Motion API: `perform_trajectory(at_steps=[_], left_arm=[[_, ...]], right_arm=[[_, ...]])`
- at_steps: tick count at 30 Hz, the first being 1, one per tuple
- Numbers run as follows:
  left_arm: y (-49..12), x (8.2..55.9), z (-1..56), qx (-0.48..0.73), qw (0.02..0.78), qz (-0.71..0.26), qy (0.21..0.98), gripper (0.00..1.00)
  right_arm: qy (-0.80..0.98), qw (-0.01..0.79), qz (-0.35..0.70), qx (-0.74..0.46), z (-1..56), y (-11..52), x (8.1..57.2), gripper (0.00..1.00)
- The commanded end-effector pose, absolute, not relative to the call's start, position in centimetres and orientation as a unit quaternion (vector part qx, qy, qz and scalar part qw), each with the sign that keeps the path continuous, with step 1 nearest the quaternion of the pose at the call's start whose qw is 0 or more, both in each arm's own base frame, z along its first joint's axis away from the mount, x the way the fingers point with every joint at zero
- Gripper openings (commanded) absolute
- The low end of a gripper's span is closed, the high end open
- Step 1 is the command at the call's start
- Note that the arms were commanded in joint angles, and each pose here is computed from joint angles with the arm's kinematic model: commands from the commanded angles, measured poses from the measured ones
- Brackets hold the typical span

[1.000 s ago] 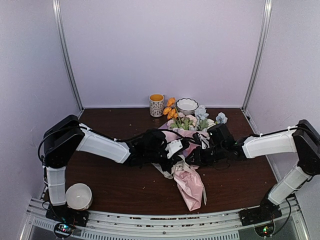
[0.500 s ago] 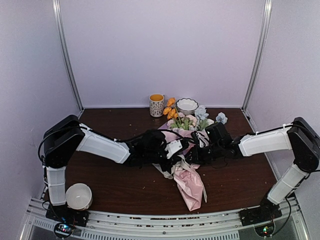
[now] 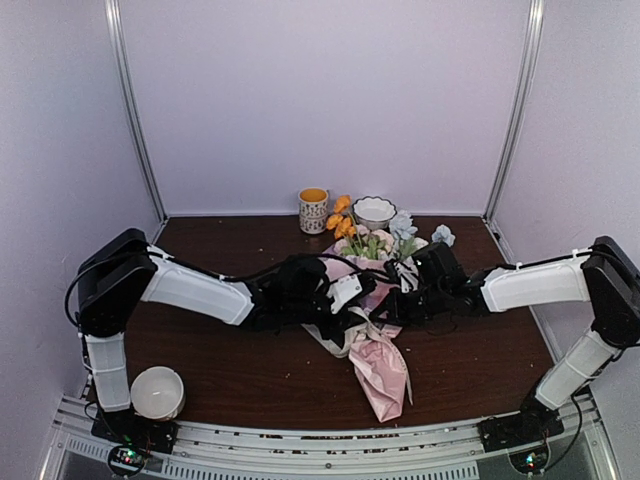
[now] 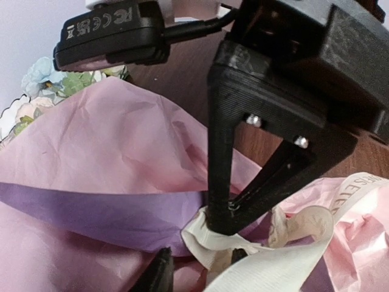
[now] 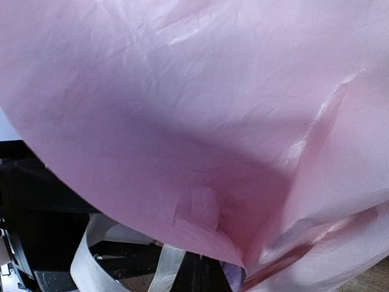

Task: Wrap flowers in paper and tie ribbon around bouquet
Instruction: Tie the half-tied ribbon around the folded bouquet.

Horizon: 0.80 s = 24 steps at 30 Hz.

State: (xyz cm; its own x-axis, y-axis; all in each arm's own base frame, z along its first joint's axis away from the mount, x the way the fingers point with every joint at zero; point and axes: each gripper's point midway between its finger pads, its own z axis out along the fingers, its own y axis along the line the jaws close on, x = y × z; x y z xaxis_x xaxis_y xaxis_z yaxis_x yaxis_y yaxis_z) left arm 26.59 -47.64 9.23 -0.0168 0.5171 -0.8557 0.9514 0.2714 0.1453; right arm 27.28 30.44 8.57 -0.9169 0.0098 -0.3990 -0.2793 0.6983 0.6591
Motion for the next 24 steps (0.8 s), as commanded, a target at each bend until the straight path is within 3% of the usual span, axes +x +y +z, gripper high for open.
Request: perform_trajectory(at_steps=[1,12,24], left_arm=[[-47.6,25.9,13.0,0.557,0.462,-0.265,0.637,0.41],[-45.7,22.9,12.7,0.593,0.412,-0.281,0.633,0.74],[-41.2,20.5,12.0,0.563,0.373,-0.280,0.682,0.79]], right_arm=[[0.898,0.216,0.375,-0.087,10.0,30.0,27.5,0.00],[0.895,0.223,0.375,-0.091,10.7,29.4,26.9,0.00],[0.894,0.214,0.381,-0.095,10.5,29.7,26.5,0.00]])
